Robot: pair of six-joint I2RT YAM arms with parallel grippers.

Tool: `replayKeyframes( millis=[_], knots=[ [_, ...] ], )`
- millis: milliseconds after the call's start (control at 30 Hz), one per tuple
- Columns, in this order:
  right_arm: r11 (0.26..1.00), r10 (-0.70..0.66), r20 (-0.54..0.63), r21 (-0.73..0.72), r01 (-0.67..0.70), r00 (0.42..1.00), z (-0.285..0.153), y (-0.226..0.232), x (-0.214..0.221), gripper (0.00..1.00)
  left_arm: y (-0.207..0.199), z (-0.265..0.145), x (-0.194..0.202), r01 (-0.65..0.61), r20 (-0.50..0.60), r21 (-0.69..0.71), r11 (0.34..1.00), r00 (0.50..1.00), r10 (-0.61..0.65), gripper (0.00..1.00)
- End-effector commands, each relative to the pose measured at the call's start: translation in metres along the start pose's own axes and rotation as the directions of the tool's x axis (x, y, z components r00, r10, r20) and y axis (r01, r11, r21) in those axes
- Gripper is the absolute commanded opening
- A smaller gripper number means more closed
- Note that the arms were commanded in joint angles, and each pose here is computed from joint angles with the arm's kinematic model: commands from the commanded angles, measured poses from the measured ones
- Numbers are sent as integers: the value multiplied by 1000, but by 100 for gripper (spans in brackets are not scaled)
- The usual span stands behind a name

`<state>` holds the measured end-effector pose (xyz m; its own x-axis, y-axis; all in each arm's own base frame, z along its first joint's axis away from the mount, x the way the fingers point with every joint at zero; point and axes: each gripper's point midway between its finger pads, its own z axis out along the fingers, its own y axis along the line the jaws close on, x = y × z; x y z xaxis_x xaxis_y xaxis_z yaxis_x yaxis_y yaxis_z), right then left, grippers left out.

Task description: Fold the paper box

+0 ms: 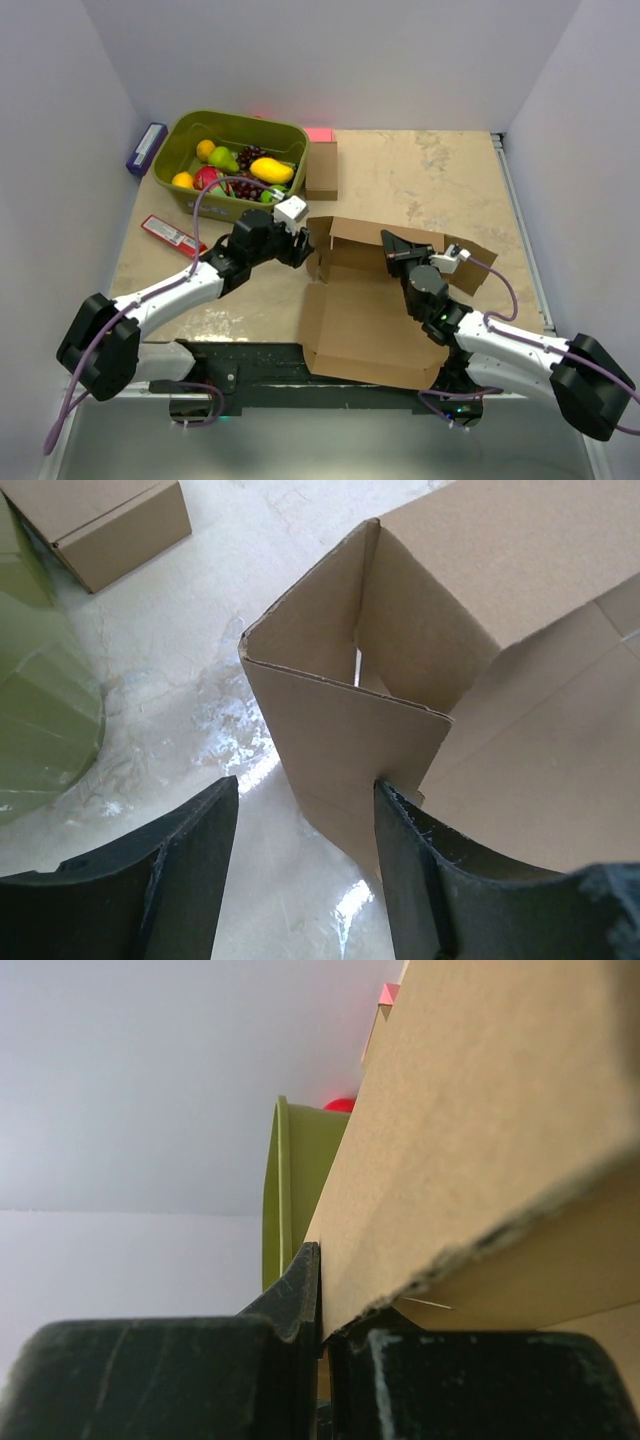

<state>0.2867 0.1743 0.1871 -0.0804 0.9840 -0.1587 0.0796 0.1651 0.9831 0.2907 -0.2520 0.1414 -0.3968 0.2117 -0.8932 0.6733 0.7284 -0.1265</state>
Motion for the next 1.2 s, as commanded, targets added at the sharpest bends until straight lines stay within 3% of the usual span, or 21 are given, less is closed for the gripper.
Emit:
replayKeyframes(
  millis=[0, 167, 400, 567, 867, 1167],
  knots=[
    [991, -108, -77, 72, 114, 991, -8, -33, 13, 0, -4, 7, -59, -40, 185, 2, 999, 982, 39, 60],
    [990, -115, -74, 77, 121, 991, -9, -35, 11, 0, -3, 11, -65, -54, 199, 2, 999, 978, 53, 59],
    [989, -122, -57, 77, 126, 991, -10, -34, 5, 0, -36, -1, -61, -147, 219, 158, 976, 969, 111, 58],
    [988, -128, -45, 76, 132, 991, -13, -32, 0, 0, -54, -7, -46, -232, 195, 223, 947, 962, 190, 58],
    [988, -134, -37, 77, 136, 990, -17, -32, -5, 0, -67, -10, -30, -266, 155, 293, 918, 961, 228, 52],
    [980, -159, -16, 116, 160, 987, -17, -43, -11, 0, -78, -11, -17, -295, 132, 339, 893, 955, 265, 57]
  ],
)
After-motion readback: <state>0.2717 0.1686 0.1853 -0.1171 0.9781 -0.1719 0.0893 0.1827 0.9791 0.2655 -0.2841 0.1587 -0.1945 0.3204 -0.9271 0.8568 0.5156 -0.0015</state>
